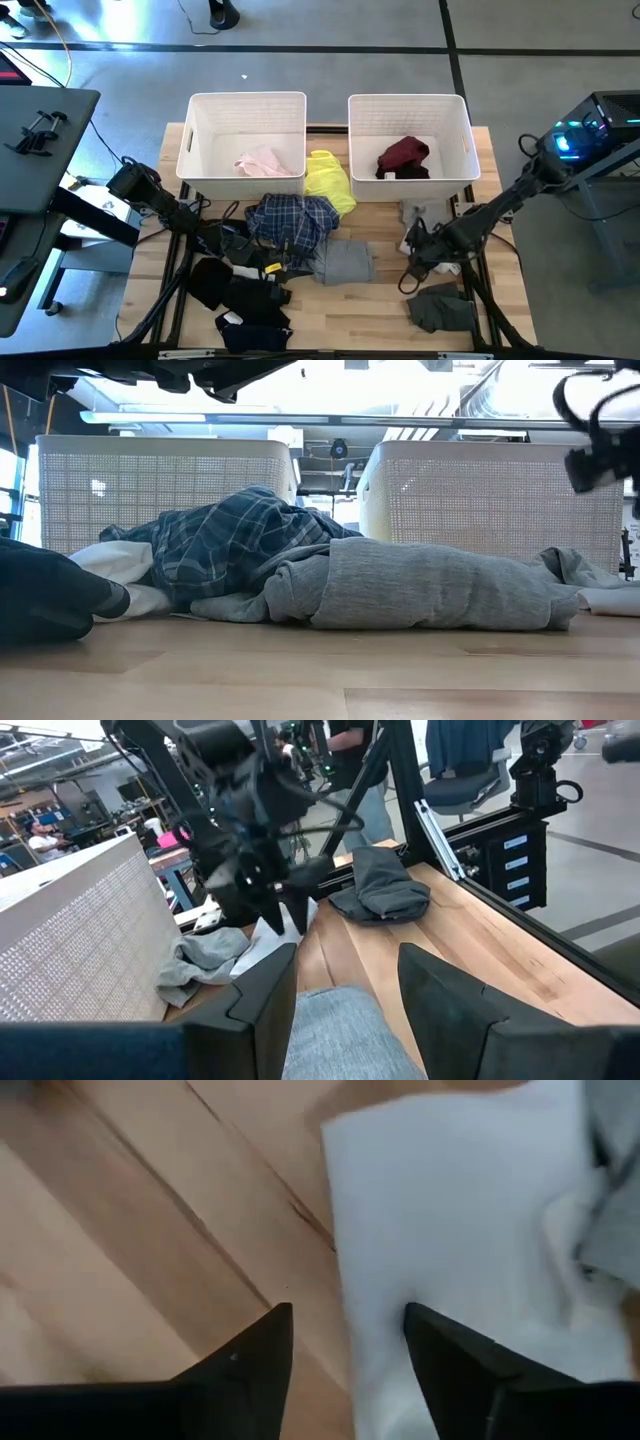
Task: Sort clothes
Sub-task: Put the white shirt into the left white laundry bin
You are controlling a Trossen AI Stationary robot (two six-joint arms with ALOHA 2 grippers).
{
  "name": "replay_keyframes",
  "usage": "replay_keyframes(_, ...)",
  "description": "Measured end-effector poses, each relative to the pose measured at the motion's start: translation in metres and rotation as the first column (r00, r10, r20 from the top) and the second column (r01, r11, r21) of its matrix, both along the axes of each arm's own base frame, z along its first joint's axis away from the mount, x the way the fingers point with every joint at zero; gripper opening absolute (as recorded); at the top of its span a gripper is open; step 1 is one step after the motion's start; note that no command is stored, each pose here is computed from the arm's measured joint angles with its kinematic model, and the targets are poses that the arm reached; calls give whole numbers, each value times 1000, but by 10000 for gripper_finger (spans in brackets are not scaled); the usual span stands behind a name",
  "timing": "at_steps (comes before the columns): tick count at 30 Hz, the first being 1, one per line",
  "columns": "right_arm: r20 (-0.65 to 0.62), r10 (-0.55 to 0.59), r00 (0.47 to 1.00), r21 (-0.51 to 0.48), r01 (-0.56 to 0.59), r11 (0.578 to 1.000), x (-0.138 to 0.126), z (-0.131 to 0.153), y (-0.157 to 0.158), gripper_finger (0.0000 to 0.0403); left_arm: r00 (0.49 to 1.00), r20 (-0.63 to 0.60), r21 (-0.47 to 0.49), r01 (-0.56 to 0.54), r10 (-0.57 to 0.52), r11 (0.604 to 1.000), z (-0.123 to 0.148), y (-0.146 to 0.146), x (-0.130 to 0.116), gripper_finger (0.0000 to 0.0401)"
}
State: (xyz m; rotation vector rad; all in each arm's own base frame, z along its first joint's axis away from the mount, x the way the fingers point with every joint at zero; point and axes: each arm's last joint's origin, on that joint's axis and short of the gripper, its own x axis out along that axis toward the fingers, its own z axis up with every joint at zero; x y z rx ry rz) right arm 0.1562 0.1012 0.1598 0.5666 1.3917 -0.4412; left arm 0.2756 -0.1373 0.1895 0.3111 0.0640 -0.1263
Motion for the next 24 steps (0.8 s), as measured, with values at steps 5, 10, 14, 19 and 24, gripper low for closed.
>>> replay_keyframes(5, -96, -60, 994, -62, 54, 997, 1, -22, -3, 165, 1000, 0, 0, -2, 2, 1000, 0, 0, 0, 163)
replay_keyframes(10, -128, -69, 989, -139, 51, 989, 10, -31, 1, 78, 1000, -1, 0, -4, 4, 1000, 0, 1, 1, 163)
replay_keyframes(14, 5, -26, 1000, -198, 27, 980, 29, -22, 9, 14, 1000, -3, 2, -6, 6, 1000, 0, 2, 1, 163)
replay_keyframes(19, 247, 64, 967, -257, 1, 966, 60, 13, 23, 28, 999, -2, 34, 36, -36, 999, -1, 1, 1, 163)
replay_keyframes(24, 447, 196, 873, -404, 1, 915, 87, 52, 33, 8, 993, 23, 112, 112, -116, 987, 1, 4, 3, 163)
